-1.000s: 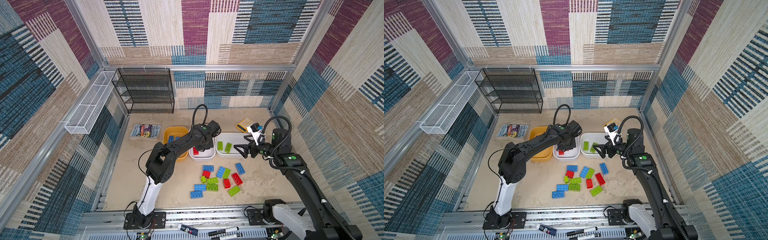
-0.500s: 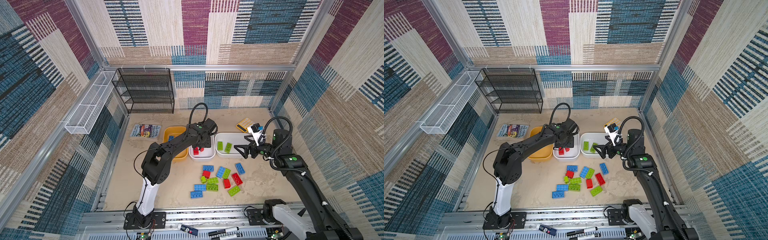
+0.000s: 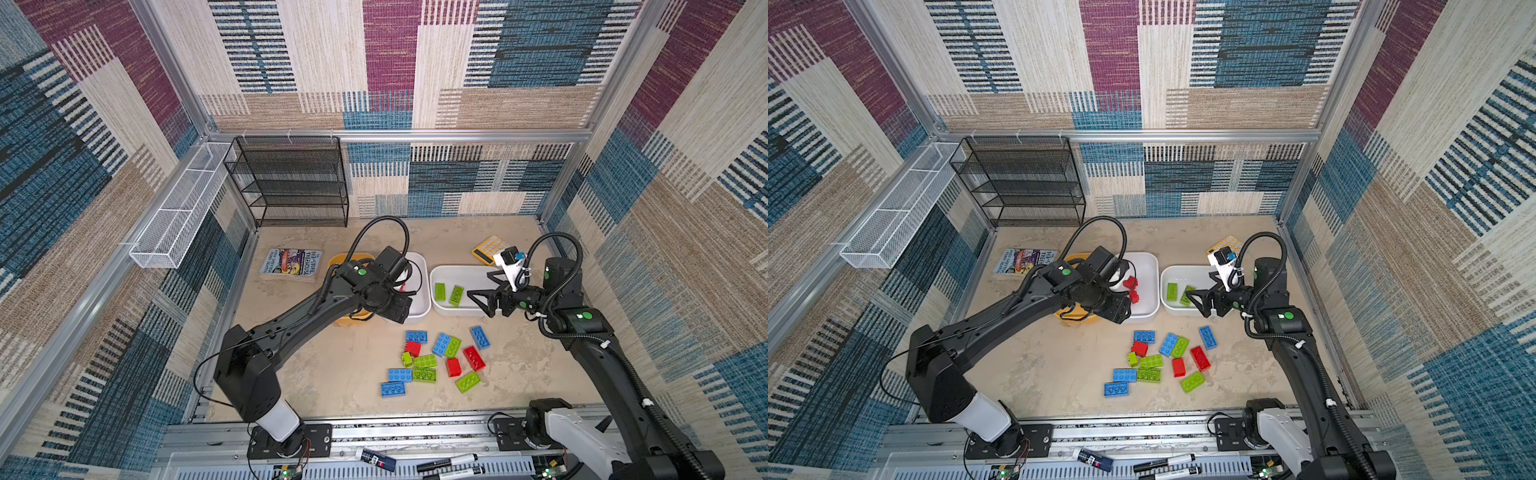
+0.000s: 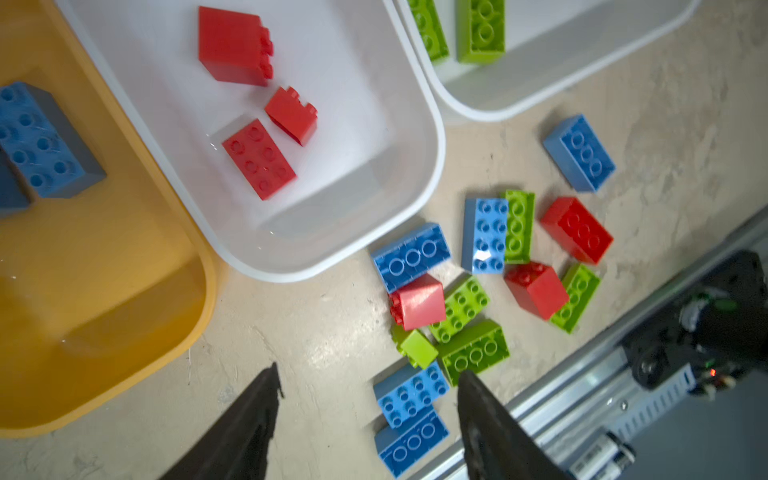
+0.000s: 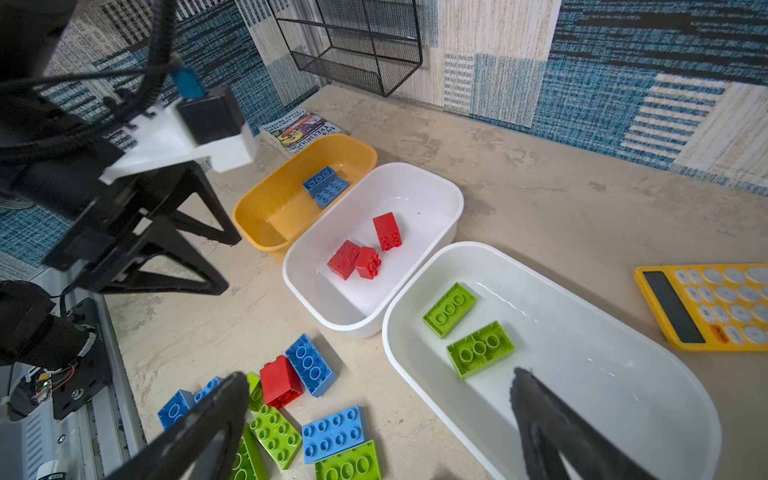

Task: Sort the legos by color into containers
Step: 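Return the left gripper to the pile and grasp a blue brick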

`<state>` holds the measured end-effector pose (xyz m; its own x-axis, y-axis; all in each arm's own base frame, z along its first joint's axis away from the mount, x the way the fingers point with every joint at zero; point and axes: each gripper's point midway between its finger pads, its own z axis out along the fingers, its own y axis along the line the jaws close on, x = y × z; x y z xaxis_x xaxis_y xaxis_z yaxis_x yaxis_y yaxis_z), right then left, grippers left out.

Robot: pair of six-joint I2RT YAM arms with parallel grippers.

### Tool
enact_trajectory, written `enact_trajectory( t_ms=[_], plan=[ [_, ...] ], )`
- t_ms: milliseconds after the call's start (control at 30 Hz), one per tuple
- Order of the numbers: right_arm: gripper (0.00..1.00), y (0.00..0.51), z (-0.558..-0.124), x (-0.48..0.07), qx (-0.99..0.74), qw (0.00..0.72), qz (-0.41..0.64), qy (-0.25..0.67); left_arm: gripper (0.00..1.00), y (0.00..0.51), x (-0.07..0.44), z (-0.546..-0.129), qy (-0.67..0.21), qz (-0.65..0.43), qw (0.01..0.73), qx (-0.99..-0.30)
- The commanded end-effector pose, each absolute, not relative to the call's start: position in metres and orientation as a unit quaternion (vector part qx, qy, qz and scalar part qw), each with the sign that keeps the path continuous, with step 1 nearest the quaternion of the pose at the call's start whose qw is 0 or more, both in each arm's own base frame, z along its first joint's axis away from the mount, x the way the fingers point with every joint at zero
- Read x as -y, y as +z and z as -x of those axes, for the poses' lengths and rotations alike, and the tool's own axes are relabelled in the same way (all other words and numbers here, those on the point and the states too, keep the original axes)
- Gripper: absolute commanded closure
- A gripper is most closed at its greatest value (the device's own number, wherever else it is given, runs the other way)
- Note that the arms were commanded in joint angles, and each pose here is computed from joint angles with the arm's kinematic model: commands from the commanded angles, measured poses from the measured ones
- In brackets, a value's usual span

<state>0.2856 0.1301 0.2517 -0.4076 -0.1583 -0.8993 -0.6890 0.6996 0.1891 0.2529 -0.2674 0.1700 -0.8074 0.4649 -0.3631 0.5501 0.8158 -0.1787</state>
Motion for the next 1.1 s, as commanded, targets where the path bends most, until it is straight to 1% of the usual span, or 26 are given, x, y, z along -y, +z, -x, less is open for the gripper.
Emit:
enact_trajectory(
  t_ms=[0,167,267,433,733,967,1067],
  plan=[
    [0.01,0.257,-0.287,-0.131,-0.785,0.479,0.273,0.281,0.31,0.164,0.260,-0.216,-0.156,-0.382,0.123,-0.902],
    [0.01,0.255,-0.287,-0.132,-0.785,0.477,0.274,0.284,0.32,0.150,0.247,-0.180,-0.163,-0.449,0.110,-0.872],
    [0.01,0.255,-0.288,-0.133,-0.785,0.475,0.275,0.286,0.33,0.135,0.248,-0.156,-0.161,-0.511,0.108,-0.837],
    [0.01,0.254,-0.288,-0.133,-0.787,0.473,0.275,0.286,0.33,0.112,0.245,-0.136,-0.151,-0.577,0.119,-0.794],
    [0.01,0.250,-0.286,-0.132,-0.790,0.468,0.272,0.286,0.33,0.059,0.238,-0.116,-0.089,-0.649,0.113,-0.747],
    [0.01,0.250,-0.288,-0.133,-0.791,0.466,0.272,0.288,0.37,0.042,0.241,-0.117,-0.059,-0.675,0.106,-0.728],
    [0.01,0.251,-0.289,-0.133,-0.791,0.467,0.273,0.288,0.40,0.039,0.246,-0.115,-0.063,-0.684,0.104,-0.720]
  ],
)
